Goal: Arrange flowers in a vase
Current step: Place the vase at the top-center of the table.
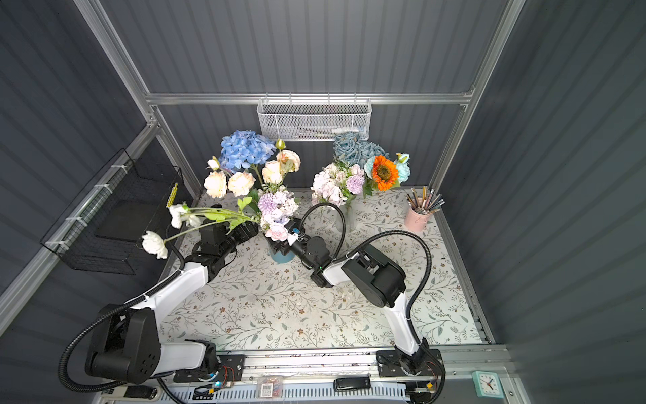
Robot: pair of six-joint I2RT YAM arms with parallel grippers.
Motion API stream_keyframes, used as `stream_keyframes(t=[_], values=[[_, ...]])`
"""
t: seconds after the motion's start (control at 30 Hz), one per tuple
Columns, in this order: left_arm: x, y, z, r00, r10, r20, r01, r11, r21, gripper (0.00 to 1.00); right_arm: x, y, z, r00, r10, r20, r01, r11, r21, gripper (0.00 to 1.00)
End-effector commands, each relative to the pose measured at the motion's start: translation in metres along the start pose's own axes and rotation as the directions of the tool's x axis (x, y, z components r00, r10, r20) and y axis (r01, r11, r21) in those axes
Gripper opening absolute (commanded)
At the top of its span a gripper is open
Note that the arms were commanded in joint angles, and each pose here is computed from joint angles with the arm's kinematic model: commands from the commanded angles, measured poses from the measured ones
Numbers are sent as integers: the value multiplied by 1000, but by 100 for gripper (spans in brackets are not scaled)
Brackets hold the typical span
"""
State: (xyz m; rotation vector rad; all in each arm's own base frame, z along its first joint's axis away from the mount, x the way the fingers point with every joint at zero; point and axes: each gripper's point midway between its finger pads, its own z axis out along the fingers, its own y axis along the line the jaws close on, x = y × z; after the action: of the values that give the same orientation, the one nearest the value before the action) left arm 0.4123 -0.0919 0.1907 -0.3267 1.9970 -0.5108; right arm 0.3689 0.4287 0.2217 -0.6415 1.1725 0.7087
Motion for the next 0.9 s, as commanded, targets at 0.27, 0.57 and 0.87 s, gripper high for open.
stream_keyframes(t=[0.27,0.57,0.87], values=[[-5,-4,-5,1000,4,18,-4,1000,3,100,6,-1,-34,998,57,-29,-56,998,25,99],[3,35,-11,997,80,12,-76,979,-188,100,19,-10,-91,985,112,-133,-98,989,110,99],[12,91,-27,966,258,20,-224,871,-437,100,6,-55,-169,964,220,-148,-158,924,347,99]])
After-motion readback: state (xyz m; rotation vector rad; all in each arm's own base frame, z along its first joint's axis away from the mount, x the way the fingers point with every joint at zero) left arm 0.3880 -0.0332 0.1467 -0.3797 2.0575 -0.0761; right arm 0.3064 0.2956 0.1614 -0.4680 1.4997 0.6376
